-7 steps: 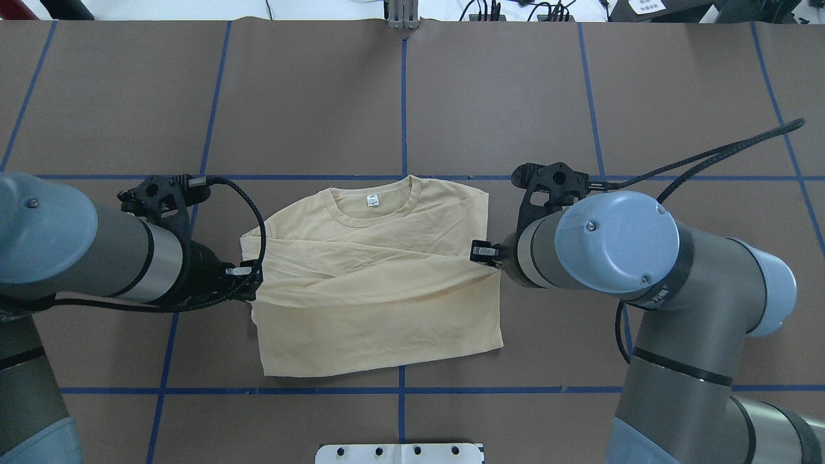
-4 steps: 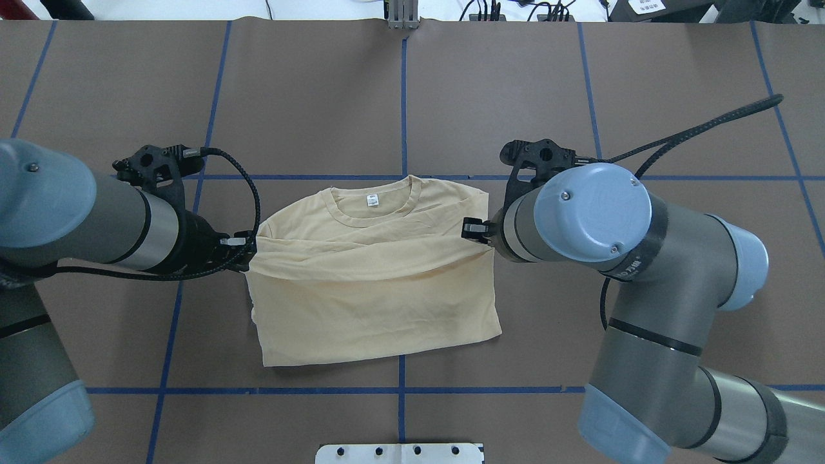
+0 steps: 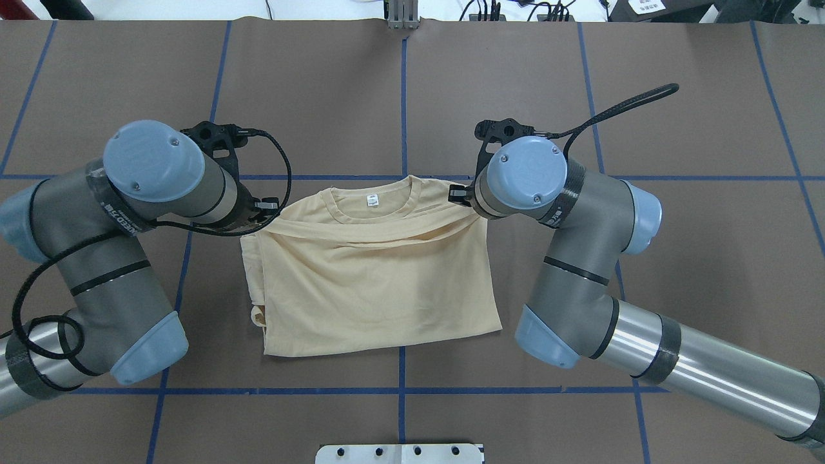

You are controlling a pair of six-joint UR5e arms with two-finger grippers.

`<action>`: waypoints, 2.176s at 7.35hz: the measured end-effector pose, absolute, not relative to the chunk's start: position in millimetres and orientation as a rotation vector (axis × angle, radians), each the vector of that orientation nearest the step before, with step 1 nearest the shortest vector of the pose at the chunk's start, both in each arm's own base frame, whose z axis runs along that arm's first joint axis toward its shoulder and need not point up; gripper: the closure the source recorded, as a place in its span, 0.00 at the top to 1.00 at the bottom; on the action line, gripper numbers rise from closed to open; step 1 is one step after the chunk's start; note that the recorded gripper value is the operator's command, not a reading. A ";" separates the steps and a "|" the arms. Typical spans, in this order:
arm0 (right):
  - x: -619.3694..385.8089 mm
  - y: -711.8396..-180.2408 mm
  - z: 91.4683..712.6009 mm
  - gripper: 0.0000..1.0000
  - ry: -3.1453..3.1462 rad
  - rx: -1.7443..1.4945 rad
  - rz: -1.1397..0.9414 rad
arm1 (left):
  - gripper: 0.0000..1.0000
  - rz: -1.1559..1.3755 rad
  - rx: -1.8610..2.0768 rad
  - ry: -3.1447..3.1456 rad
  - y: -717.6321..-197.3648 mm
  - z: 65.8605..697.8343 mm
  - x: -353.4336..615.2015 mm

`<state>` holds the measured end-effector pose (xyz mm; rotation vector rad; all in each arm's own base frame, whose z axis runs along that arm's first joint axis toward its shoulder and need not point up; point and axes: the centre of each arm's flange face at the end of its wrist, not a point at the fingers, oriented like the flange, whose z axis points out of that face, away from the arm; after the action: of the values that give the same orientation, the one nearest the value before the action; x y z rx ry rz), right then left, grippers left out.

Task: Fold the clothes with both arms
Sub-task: 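Release the folded hem and raise both grippers away from the shirt, then lower the left gripper to the folded shirt's side edge and grasp it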

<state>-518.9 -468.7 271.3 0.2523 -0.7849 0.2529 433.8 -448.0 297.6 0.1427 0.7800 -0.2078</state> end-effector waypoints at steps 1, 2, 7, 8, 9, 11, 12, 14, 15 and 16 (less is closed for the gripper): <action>-524.5 -472.5 279.9 0.00 -0.773 0.255 0.238 | 0.00 -0.196 0.153 0.777 -456.0 312.8 442.7; -525.4 -475.9 282.9 0.31 -0.768 0.259 0.230 | 0.00 -0.167 0.174 0.781 -462.4 321.6 445.8; -501.7 -505.2 253.6 1.00 -0.823 0.247 0.243 | 1.00 0.005 0.238 0.829 -466.5 315.6 409.0; -491.0 -511.5 254.0 1.00 -0.842 0.208 0.215 | 1.00 0.057 0.223 0.854 -456.7 315.1 401.6; -480.9 -516.3 258.5 1.00 -0.851 0.185 0.187 | 1.00 0.084 0.204 0.877 -443.1 315.6 393.2; -469.8 -521.5 270.2 1.00 -0.846 0.179 0.158 | 1.00 0.097 0.135 0.941 -392.8 323.0 391.9; -467.9 -522.4 272.0 1.00 -0.844 0.182 0.154 | 0.99 0.085 0.093 0.973 -364.6 325.1 408.2; -466.0 -522.4 273.5 1.00 -0.843 0.185 0.153 | 0.96 0.065 0.047 0.985 -322.1 332.0 444.3; -464.6 -521.6 274.8 1.00 -0.842 0.185 0.154 | 0.87 0.062 0.041 0.975 -314.1 337.1 454.5; -463.6 -520.8 275.3 1.00 -0.842 0.186 0.154 | 0.75 0.064 0.036 0.969 -309.6 340.1 461.0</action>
<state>-463.6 -520.8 275.3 0.1864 -0.8422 0.1537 461.0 -309.6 340.1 0.0362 0.9691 0.0642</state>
